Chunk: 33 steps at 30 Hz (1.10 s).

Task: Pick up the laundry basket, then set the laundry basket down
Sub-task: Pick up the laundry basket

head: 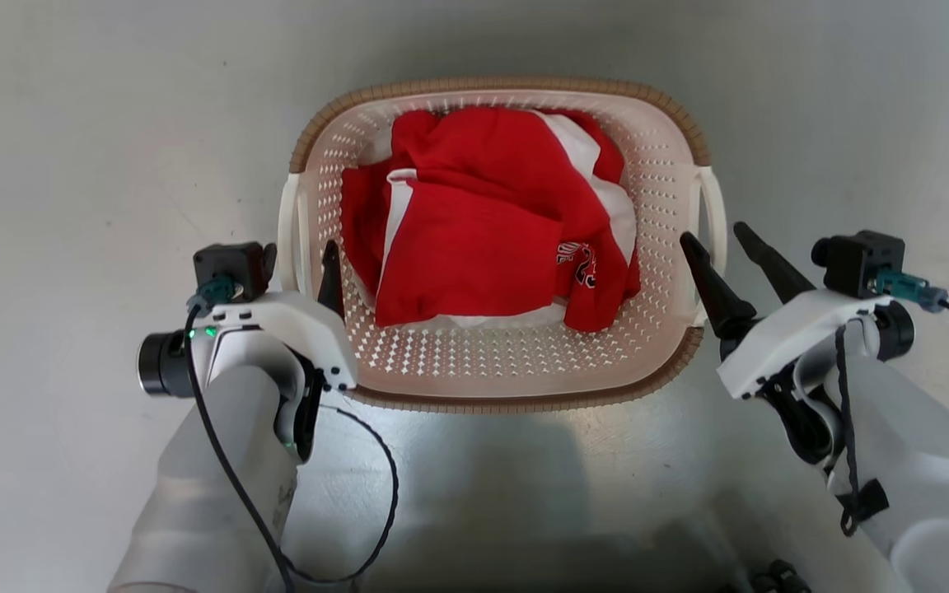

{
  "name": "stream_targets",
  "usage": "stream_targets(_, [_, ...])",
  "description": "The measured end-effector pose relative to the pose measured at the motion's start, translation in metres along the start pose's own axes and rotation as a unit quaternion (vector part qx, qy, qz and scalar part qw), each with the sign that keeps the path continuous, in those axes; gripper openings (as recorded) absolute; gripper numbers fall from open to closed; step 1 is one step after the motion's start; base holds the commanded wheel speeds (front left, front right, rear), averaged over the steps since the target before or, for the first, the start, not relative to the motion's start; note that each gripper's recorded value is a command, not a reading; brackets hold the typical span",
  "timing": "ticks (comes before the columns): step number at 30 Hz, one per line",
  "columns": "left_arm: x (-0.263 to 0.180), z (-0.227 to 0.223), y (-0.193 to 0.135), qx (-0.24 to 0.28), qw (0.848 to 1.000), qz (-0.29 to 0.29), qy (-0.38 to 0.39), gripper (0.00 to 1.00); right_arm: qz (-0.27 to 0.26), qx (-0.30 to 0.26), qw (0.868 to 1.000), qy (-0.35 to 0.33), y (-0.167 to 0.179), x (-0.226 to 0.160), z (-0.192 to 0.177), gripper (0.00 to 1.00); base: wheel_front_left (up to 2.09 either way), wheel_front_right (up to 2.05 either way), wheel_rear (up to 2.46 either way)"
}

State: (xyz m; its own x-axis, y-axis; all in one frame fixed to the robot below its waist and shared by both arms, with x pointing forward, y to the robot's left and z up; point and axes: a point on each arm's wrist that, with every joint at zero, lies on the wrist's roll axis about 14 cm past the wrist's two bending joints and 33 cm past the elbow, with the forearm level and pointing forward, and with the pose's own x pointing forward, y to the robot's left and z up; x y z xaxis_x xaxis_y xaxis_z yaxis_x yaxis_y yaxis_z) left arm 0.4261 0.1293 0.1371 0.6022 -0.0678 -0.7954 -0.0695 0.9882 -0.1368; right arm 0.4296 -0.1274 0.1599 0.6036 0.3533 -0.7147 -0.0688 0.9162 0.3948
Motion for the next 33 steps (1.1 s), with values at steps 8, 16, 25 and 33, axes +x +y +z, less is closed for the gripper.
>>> stream_targets(8, [0.009,-0.008,-0.002,0.009,1.000,-0.008,0.013,1.00,0.000,0.009,1.000,0.023,-0.003,0.014,-0.014,1.00,0.00,0.00,0.00])
stream_targets(16, [0.008,-0.005,-0.006,0.005,1.000,-0.013,0.012,0.77,0.001,0.013,1.000,0.023,-0.001,0.017,-0.009,0.00,0.00,0.00,0.00])
stream_targets(25, [0.000,0.009,-0.017,0.000,1.000,-0.023,-0.001,0.00,0.000,0.009,1.000,0.013,0.003,0.009,0.003,0.00,0.00,0.00,0.00])
stream_targets(33, [-0.021,0.023,-0.025,0.002,0.999,-0.037,-0.015,0.00,0.002,0.007,1.000,-0.003,0.014,-0.011,0.020,0.00,0.00,0.00,0.00])
